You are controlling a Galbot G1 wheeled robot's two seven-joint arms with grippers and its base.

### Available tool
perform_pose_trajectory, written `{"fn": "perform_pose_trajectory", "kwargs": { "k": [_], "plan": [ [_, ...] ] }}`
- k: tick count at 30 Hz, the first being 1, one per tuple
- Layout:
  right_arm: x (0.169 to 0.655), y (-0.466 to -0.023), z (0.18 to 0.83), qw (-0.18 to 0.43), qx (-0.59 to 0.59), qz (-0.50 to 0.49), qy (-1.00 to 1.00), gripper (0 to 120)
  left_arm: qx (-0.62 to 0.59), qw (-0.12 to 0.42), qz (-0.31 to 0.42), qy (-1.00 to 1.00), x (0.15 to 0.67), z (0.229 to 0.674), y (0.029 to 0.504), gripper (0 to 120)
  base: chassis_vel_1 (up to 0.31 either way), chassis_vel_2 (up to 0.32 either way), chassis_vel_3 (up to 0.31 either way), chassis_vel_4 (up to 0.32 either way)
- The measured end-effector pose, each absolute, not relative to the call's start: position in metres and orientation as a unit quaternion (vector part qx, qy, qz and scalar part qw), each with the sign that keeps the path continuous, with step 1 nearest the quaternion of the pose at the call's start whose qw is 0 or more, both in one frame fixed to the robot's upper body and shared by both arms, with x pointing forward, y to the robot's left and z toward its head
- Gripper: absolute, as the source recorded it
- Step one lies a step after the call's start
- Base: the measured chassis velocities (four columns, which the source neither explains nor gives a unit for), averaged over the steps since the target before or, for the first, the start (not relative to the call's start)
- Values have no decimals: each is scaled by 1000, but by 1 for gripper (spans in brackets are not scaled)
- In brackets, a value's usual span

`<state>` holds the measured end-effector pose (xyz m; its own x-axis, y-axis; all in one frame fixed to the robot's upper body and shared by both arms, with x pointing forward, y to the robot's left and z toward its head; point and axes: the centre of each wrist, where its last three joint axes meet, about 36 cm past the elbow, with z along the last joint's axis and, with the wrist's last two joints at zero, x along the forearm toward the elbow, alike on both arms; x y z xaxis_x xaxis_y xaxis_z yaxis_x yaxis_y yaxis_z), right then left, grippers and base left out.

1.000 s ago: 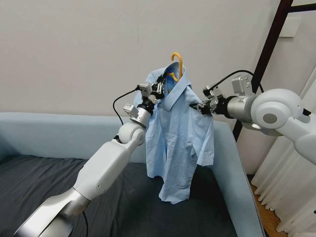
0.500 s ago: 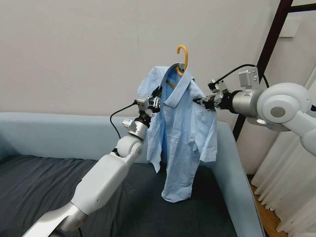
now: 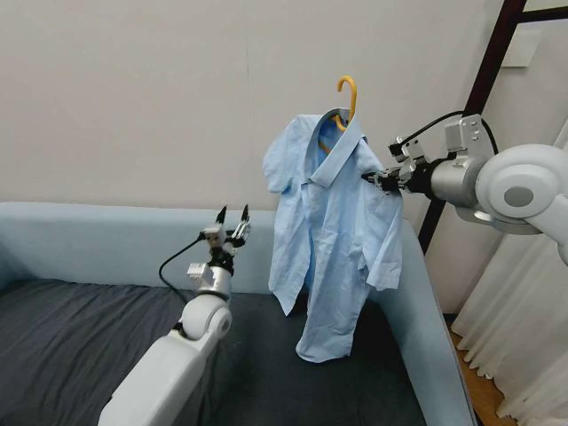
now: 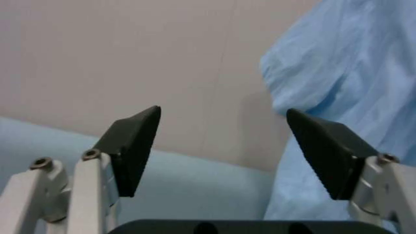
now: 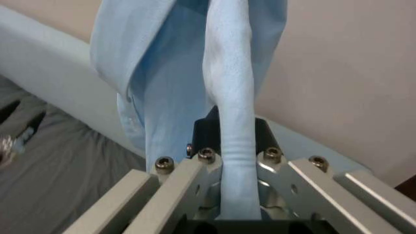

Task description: Pick up the clothes from the sofa and hang them on the clothes hanger.

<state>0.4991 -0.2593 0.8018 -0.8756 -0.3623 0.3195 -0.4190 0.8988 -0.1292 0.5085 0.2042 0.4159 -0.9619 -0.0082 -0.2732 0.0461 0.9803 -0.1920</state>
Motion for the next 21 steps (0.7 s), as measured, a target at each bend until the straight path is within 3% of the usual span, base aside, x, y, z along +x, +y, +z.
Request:
{"fn": "perform_pose_trajectory", "kwargs": {
  "k": [2,6,13,21],
  "plan": [
    [497,-255,813,142,195,98,-965,1,-2,124,-91,988,494,406,205,94,0,0,0,0],
    [495,-248,830,139,180,103,-968,1,-12,115,-91,989,479,403,204,100,0,0,0,0],
    [498,-242,847,140,134,99,-976,1,-17,121,-100,987,467,414,200,100,0,0,0,0],
    [514,-262,856,141,-5,87,-986,1,-23,128,-103,986,457,423,204,100,0,0,0,0]
  ]
}}
